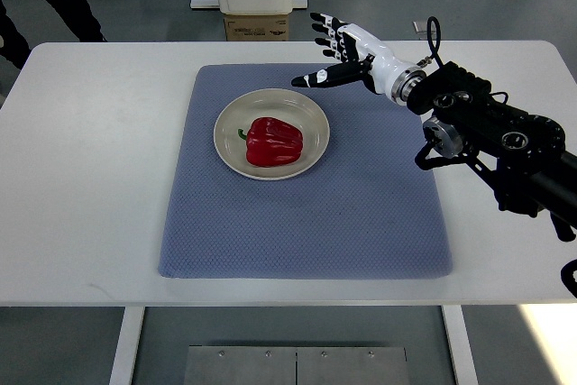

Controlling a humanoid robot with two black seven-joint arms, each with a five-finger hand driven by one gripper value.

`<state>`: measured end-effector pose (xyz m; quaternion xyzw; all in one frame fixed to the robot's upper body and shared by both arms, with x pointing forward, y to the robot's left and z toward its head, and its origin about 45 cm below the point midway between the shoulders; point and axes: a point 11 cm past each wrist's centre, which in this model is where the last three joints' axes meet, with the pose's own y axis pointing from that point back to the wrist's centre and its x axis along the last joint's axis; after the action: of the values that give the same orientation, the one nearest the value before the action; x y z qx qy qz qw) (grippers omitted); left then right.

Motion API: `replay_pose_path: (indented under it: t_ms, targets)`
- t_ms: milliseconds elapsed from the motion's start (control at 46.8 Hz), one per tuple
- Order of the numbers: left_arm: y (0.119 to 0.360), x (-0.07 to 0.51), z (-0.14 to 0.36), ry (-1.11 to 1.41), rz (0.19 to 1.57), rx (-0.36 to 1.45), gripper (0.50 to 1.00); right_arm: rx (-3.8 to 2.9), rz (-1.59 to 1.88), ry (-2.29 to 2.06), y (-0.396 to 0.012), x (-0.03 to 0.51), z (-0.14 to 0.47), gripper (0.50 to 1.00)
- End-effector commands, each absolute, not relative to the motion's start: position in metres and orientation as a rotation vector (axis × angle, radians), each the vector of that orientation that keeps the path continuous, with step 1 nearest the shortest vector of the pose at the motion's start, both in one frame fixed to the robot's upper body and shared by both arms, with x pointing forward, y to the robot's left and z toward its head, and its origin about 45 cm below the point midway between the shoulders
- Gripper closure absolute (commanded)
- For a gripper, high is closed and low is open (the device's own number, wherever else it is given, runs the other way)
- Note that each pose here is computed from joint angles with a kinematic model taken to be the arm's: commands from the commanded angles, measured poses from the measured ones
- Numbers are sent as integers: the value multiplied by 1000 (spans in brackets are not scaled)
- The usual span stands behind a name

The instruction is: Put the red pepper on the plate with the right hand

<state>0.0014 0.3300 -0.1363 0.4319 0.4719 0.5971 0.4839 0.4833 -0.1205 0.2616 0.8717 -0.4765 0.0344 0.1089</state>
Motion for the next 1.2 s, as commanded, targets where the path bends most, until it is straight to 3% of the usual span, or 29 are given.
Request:
replay_pose_path:
  t_ms: [0,363,1176]
  targets:
    - [330,1,-136,1149,1454,1052,500,2569,19,-1468,-129,486,259,502]
    - [330,1,-136,1149,1454,1052,500,2492,-241,-1784,-184,505,251,502]
    - [330,1,-136,1149,1454,1052,500,2403,-566,-2040,-230,493,214,500]
